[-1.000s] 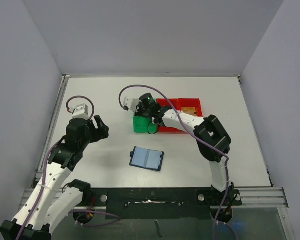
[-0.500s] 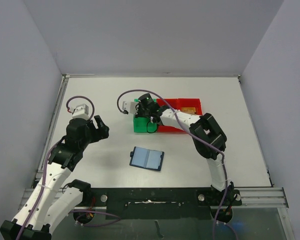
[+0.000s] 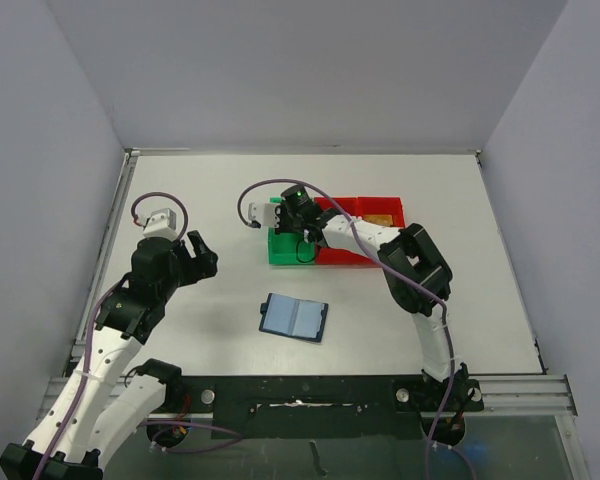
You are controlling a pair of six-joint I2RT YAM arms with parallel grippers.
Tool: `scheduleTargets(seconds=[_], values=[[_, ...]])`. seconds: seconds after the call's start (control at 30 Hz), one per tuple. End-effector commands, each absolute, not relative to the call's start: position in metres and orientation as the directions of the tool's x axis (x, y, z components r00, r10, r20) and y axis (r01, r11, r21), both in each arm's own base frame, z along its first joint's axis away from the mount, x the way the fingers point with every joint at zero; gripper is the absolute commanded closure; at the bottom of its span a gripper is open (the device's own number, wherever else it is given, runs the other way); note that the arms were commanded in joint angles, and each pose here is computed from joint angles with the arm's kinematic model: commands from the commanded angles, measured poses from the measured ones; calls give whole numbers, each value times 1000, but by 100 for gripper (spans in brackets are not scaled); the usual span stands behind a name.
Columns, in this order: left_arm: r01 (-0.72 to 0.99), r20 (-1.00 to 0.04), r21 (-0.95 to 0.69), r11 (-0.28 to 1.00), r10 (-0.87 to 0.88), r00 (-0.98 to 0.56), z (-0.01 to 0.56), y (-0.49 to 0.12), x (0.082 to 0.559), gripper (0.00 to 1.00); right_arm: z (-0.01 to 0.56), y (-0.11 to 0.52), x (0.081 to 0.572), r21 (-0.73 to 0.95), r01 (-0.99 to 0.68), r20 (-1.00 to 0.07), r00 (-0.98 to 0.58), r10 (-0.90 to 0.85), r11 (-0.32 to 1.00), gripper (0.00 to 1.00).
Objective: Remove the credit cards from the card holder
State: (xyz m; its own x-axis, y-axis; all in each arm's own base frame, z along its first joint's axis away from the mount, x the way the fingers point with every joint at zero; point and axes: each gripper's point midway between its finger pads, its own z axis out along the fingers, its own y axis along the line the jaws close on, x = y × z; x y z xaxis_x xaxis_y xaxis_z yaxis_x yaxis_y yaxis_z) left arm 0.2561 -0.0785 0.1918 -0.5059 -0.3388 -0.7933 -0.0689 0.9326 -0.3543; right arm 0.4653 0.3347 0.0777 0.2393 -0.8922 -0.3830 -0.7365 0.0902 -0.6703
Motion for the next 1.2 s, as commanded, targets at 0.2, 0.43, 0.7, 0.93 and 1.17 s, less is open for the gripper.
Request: scheduleTargets(seconds=[0.2,0.43,0.7,0.93,1.17], values=[[-42,-825,-364,930,-343,-450,207,-79,266,26,90,347,475,-691,-719,-398,291,-870,76,94],[-43,-823,-363,931,-342,-453,206,-79,266,26,86,347,469,-669,-740,-407,281,-869,74,77],[-38,-820,-364,931,-340,-460,204,-81,266,26,101,348,463,-649,-755,-446,277,-851,95,65],[-32,-818,-366,930,-338,-465,204,-82,267,26,107,347,460,-632,-762,-474,237,-848,140,60],[-24,-816,-369,929,-336,-470,203,-84,267,26,142,358,452,-541,-771,-655,135,-743,337,58]])
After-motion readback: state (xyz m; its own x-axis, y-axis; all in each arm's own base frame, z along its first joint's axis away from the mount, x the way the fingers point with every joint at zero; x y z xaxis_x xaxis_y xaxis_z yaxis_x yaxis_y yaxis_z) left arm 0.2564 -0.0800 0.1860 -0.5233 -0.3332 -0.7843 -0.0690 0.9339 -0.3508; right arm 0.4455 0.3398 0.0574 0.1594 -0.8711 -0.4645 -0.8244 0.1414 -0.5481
